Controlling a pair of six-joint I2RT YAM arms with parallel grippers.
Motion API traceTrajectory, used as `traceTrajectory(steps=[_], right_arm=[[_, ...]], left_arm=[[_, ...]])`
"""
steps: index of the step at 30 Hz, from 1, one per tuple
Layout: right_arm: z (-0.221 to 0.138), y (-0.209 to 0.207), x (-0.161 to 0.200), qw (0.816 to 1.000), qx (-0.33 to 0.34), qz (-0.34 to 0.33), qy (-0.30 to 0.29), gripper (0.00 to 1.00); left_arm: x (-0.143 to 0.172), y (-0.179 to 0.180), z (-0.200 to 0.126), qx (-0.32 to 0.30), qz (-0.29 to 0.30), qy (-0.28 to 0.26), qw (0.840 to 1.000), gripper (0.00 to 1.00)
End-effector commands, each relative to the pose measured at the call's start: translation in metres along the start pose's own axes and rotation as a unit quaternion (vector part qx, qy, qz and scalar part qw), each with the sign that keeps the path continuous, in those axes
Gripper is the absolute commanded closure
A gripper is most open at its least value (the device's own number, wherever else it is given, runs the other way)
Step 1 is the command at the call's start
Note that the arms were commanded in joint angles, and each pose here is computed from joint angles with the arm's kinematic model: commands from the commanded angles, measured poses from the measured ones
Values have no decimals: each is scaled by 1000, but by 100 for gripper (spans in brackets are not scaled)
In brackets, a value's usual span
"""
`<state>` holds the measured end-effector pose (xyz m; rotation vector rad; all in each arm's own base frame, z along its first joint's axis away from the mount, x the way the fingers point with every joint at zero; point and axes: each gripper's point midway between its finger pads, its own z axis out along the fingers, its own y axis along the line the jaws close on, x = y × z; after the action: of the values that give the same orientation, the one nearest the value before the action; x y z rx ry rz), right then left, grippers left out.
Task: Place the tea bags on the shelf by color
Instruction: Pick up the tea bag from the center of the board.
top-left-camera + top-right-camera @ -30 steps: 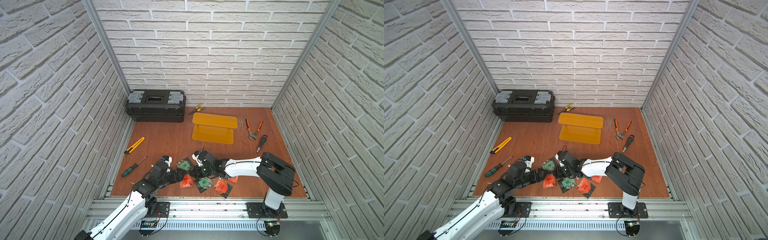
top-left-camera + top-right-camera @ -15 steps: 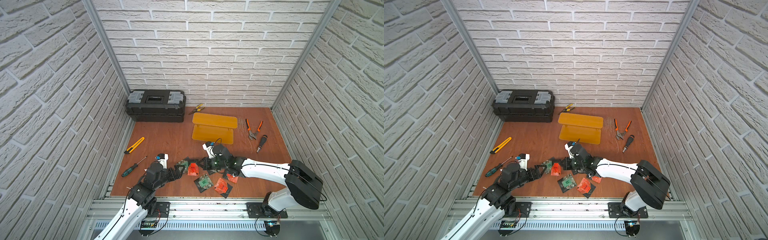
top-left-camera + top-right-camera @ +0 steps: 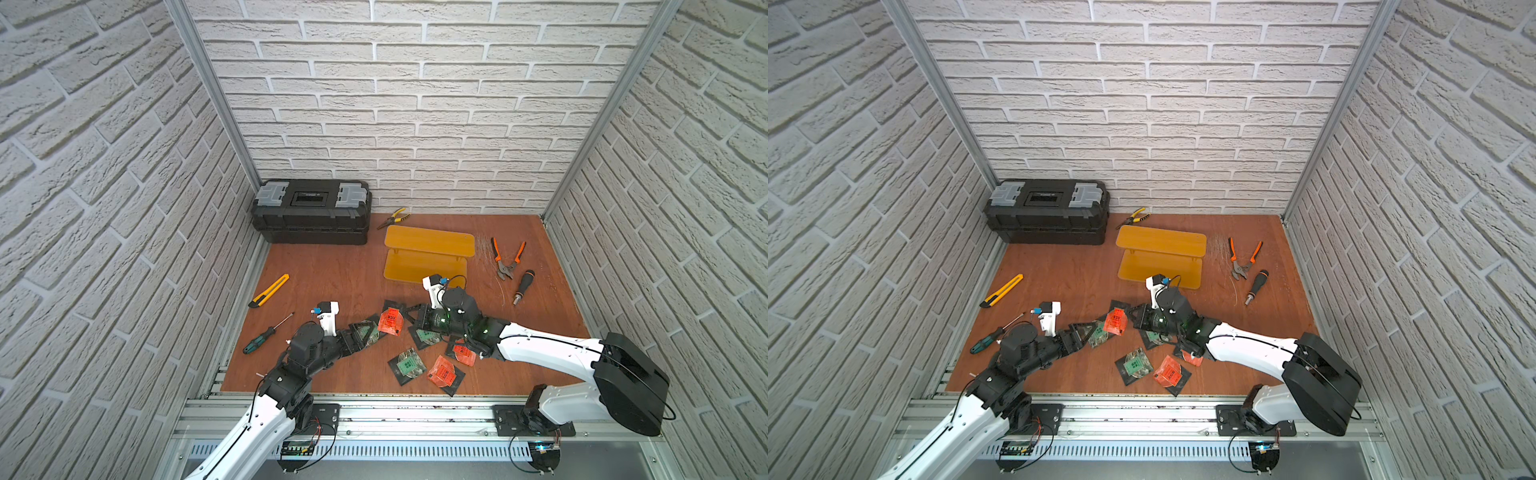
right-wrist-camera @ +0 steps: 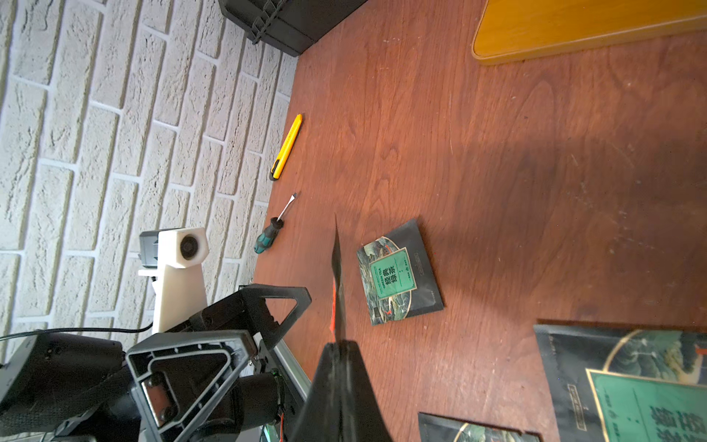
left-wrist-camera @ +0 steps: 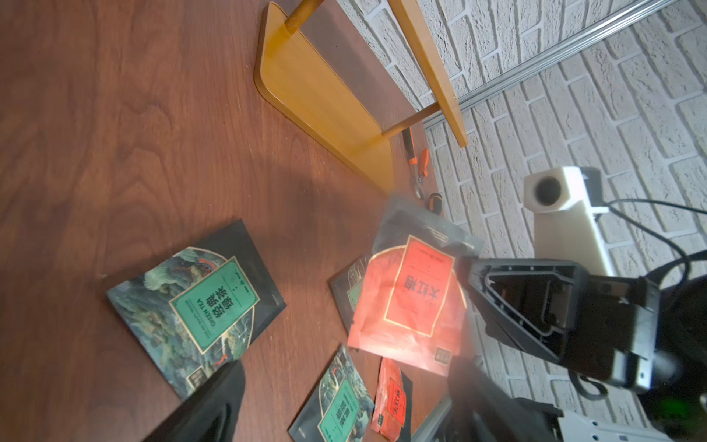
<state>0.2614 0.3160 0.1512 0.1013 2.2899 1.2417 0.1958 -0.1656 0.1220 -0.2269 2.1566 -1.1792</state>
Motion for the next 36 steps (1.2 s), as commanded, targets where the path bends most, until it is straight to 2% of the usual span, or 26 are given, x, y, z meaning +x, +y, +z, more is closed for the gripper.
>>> traceTrajectory(steps=[1, 8, 36], right_arm=[[-4, 22, -18, 998, -48, 13, -34, 97], [0, 28, -19, 997, -66, 25, -28, 97], [8, 26, -14, 996, -77, 36, -9, 97]], left_arm=[[-9, -19, 4, 45, 0, -13, 999, 13], [-11, -23, 14, 51, -7, -4, 999, 19], [-26, -41, 30, 65, -1, -6, 998, 71]])
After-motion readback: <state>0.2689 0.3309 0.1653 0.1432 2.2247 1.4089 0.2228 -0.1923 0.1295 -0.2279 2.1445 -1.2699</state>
